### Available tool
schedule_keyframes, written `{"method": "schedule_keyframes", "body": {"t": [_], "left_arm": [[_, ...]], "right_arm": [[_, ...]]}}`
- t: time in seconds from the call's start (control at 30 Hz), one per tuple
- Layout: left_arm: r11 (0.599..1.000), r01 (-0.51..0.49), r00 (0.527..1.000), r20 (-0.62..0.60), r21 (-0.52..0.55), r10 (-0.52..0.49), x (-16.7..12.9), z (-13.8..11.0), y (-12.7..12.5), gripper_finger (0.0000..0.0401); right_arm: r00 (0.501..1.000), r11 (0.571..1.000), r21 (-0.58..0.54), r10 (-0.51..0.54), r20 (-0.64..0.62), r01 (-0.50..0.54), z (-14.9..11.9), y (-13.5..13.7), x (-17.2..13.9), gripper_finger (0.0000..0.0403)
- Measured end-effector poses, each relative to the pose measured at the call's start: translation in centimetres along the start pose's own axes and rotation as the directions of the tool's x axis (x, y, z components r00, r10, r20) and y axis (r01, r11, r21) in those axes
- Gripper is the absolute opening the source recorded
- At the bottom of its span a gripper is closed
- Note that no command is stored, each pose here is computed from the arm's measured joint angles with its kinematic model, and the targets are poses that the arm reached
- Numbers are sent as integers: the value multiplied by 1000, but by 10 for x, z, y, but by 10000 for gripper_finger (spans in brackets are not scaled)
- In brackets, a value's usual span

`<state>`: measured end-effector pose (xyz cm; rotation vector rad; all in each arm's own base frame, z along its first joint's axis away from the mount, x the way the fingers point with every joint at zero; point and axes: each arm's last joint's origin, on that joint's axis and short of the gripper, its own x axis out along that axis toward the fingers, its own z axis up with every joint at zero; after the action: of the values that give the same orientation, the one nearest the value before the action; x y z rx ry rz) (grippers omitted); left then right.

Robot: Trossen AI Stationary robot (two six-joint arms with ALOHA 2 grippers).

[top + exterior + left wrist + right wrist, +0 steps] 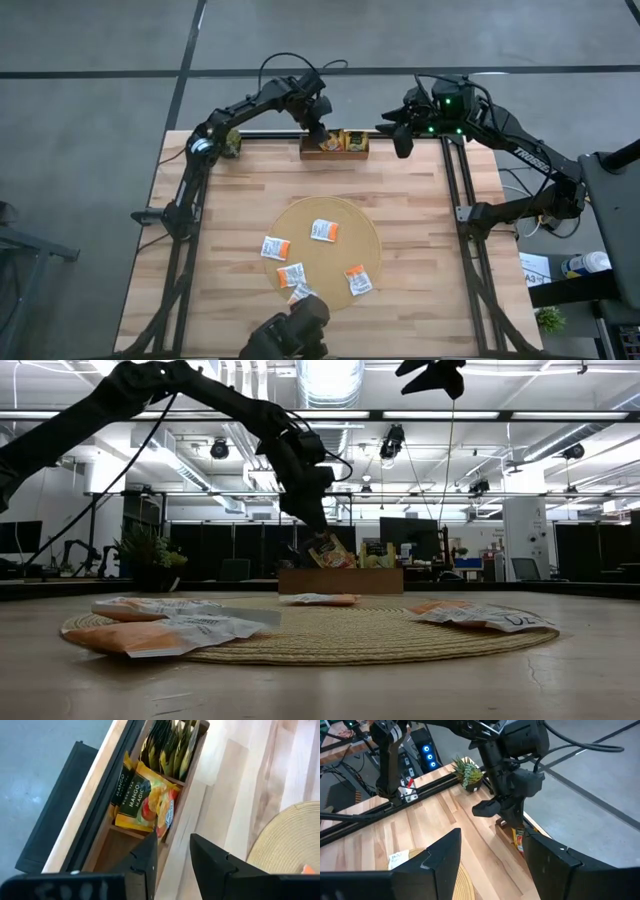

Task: Pick & Place Tea
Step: Put the red tea bag into the middle section of the wooden organizer

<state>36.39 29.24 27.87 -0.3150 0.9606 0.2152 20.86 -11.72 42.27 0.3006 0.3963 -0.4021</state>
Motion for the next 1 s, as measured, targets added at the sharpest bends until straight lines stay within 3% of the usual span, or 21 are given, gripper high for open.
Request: {"method": "schedule_keyframes", "body": {"t": [0.67, 0.87, 1.0], "left_arm": [[998, 7, 999, 34, 63, -9, 33, -13, 8, 104], [996, 6, 999, 34, 89, -9, 33, -13, 7, 13], [996, 8, 999, 34, 90, -11, 33, -13, 7, 2]], "right_arm": [[999, 999, 34, -6, -47, 8, -12, -3, 9, 206], [999, 999, 34, -6, -45, 7, -12, -3, 9, 206], [999, 999, 34, -6, -45, 8, -12, -3, 9, 206]]}}
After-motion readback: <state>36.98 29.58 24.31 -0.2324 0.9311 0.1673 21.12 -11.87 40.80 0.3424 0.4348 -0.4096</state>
